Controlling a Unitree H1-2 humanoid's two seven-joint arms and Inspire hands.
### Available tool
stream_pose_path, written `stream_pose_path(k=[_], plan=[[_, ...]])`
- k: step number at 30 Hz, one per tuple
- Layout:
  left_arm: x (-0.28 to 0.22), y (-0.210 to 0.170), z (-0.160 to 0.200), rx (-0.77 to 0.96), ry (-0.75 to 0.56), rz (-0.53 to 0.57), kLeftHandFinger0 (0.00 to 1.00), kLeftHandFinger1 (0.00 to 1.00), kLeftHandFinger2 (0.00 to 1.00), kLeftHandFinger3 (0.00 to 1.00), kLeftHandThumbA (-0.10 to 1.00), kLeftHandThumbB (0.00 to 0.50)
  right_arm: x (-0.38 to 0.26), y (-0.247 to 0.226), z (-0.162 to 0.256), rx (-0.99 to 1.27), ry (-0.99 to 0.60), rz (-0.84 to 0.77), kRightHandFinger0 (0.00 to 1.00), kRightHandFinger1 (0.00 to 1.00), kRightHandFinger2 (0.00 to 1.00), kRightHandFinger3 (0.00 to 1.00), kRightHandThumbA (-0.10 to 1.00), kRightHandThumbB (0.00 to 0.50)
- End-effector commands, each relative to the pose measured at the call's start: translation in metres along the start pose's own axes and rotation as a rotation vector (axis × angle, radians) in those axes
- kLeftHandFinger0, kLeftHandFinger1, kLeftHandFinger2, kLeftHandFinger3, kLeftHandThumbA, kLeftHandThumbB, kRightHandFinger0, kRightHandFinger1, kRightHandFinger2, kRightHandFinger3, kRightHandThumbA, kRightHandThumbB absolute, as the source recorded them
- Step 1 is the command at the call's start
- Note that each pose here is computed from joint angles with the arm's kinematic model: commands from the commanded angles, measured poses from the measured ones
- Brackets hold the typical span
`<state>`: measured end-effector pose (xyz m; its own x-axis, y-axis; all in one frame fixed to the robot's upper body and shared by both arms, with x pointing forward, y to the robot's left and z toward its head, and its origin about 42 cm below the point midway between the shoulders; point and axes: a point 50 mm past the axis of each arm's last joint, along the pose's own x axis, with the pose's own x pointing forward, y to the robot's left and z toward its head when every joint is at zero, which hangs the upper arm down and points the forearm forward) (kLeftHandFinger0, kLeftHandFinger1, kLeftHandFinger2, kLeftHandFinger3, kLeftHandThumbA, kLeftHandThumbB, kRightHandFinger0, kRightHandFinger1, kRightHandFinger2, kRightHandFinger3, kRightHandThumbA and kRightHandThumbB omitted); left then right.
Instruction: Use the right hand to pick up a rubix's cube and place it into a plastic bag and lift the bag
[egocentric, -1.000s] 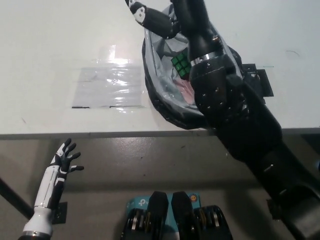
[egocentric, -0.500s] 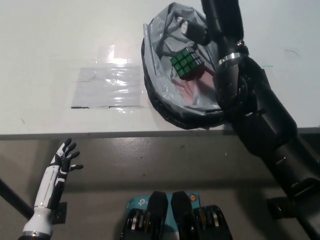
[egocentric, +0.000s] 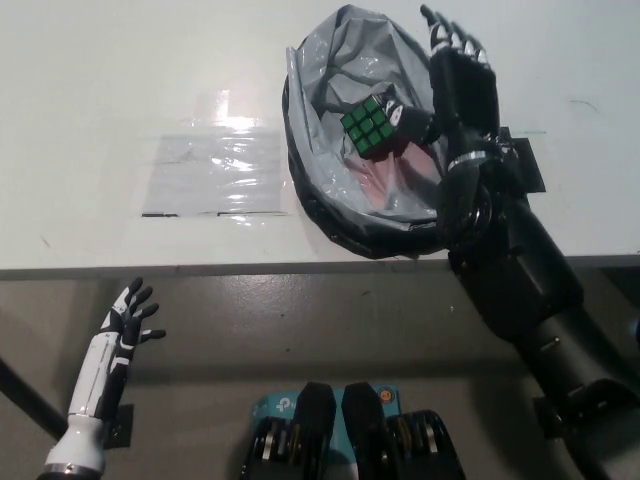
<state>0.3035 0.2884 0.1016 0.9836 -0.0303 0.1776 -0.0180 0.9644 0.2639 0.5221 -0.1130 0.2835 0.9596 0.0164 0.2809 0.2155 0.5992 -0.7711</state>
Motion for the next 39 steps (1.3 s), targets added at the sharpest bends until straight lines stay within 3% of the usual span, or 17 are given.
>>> stream_pose_path(k=[1,10,20,24,25,26,27,28,29,30,31,32,33,34,37,39], plan=[[0.003,0.005,0.01,0.016,-0.054,0.001,0.76,0.91,1.0,1.0,1.0,0.158,0.012,-0.007,0.003,0.038,0.047,0.028,1.0,1.0,1.0,1.0,0.76,0.496],[0.001,0.004,0.007,0.012,-0.063,0.002,0.74,0.89,1.0,1.0,1.0,0.17,0.011,0.006,-0.022,-0.003,0.126,0.088,1.0,1.0,1.0,1.0,0.78,0.5],[0.001,0.004,0.009,0.023,-0.053,0.001,0.75,0.9,1.0,1.0,1.0,0.169,0.016,-0.004,-0.036,-0.105,0.178,0.035,1.0,1.0,1.0,1.0,0.79,0.5],[0.001,0.004,0.008,0.019,-0.059,0.0,0.74,0.88,1.0,1.0,1.0,0.173,0.018,-0.006,-0.042,-0.115,0.203,0.021,1.0,1.0,1.0,1.0,0.74,0.5],[0.001,0.004,0.007,0.018,-0.061,0.0,0.74,0.88,1.0,1.0,1.0,0.174,0.019,-0.007,-0.043,-0.127,0.211,-0.014,1.0,1.0,1.0,1.0,0.68,0.488],[0.002,0.003,0.007,0.013,-0.063,0.0,0.74,0.87,1.0,1.0,1.0,0.173,0.019,-0.009,-0.044,-0.12,0.207,-0.053,0.65,0.95,1.0,1.0,0.61,0.476],[0.002,0.003,0.007,0.012,-0.064,0.0,0.74,0.87,1.0,1.0,1.0,0.173,0.019,-0.011,-0.044,-0.108,0.201,-0.076,0.49,0.74,1.0,1.0,0.53,0.416],[0.002,0.004,0.007,0.011,-0.06,0.0,0.74,0.87,1.0,1.0,1.0,0.172,0.019,-0.014,-0.045,-0.086,0.18,-0.122,0.25,0.44,0.77,1.0,0.39,0.379],[0.002,0.003,0.008,0.012,-0.059,0.0,0.74,0.87,1.0,1.0,1.0,0.171,0.019,-0.017,-0.044,-0.066,0.164,-0.155,0.12,0.25,0.53,0.84,0.32,0.363],[0.002,0.003,0.008,0.014,-0.057,-0.001,0.74,0.87,1.0,1.0,1.0,0.169,0.018,-0.021,-0.041,-0.028,0.139,-0.204,0.0,0.01,0.22,0.6,0.18,0.323],[0.002,0.003,0.008,0.015,-0.057,-0.001,0.74,0.87,1.0,1.0,1.0,0.169,0.018,-0.022,-0.041,-0.019,0.133,-0.216,0.0,0.01,0.22,0.6,0.18,0.323],[0.003,0.004,0.008,0.019,-0.056,-0.002,0.75,0.88,1.0,1.0,1.0,0.171,0.019,-0.027,-0.037,0.026,0.111,-0.247,0.0,0.0,0.1,0.4,0.08,0.272],[0.004,0.004,0.008,0.021,-0.056,-0.002,0.75,0.88,1.0,1.0,1.0,0.171,0.019,-0.03,-0.035,0.049,0.104,-0.258,0.0,0.0,0.1,0.4,0.08,0.272],[0.004,0.004,0.008,0.023,-0.055,-0.001,0.75,0.88,1.0,1.0,1.0,0.181,0.019,-0.036,-0.031,0.106,0.088,-0.278,0.0,0.0,0.11,0.34,0.05,0.251],[0.004,0.004,0.008,0.024,-0.06,-0.001,0.74,0.87,1.0,1.0,1.0,0.177,0.019,-0.044,-0.024,0.167,0.061,-0.304,0.0,0.02,0.18,0.29,0.05,0.244],[0.004,0.004,0.008,0.02,-0.067,-0.001,0.72,0.85,1.0,1.0,1.0,0.165,0.018,-0.057,-0.013,0.246,0.027,-0.31,0.0,0.1,0.34,0.32,0.07,0.247]])
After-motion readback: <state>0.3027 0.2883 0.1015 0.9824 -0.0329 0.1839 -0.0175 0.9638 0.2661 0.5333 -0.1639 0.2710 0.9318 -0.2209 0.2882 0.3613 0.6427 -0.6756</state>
